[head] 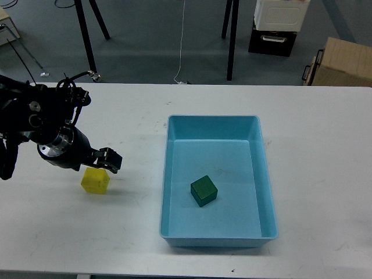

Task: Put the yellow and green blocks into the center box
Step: 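Lower the left gripper onto the yellow cube and grasp it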

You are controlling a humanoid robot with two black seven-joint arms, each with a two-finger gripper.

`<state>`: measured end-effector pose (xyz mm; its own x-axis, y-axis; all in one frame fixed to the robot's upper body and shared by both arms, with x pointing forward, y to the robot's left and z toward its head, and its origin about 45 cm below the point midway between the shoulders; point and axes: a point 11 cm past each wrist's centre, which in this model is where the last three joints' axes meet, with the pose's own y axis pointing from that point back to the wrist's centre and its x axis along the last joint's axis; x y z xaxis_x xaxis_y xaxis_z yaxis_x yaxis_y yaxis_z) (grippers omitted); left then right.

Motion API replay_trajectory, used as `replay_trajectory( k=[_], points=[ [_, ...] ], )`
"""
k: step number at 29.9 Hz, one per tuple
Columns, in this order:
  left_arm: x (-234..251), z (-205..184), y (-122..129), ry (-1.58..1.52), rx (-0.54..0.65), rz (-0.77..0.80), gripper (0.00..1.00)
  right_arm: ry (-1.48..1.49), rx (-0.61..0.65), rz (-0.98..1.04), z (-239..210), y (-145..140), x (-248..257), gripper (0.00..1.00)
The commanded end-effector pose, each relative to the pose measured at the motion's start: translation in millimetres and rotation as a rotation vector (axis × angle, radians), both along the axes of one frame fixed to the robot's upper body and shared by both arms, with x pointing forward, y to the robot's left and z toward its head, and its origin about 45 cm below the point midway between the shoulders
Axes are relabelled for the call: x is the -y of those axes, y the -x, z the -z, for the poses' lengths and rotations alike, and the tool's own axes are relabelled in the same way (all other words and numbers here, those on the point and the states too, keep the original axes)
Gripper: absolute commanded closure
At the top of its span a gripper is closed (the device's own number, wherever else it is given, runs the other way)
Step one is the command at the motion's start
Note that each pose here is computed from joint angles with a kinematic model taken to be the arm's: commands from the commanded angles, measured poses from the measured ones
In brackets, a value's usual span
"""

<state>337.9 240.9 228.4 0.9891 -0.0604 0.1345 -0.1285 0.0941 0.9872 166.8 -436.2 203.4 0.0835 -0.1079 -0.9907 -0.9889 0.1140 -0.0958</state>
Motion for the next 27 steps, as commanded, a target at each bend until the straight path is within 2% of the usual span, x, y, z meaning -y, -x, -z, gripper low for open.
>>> replay_trajectory(
  k=[1, 20, 23, 25, 26, 27],
  points=[
    [-7.9, 18.4, -2.5, -0.002, -0.007, -0.024, 0.0, 0.003, -0.01, 0.004, 1.3, 3.1, 1.4, 0.04],
    [-18.4, 59.2, -9.2, -0.04, 0.011, 0.021, 0.0, 0.004, -0.019, -0.001, 3.1, 4.3, 0.8, 0.04],
    [-11.3, 64.6, -11.5, -0.016, 0.022, 0.055, 0.03, 0.004, -0.019, -0.001, 3.1, 4.3, 0.8, 0.04],
    [-10.7, 66.7, -11.0, -0.021, 0.027, 0.082, 0.15, 0.003, -0.021, -0.001, 3.7, 4.8, 0.5, 0.04],
    [-12.1, 67.0, -11.5, -0.035, 0.03, 0.086, 0.24, 0.005, -0.023, -0.002, 3.7, 5.1, 0.8, 0.04],
    [-13.9, 67.7, -11.0, -0.044, 0.029, 0.086, 0.39, 0.004, -0.023, 0.0, 3.8, 6.0, 0.8, 0.04]
  ],
)
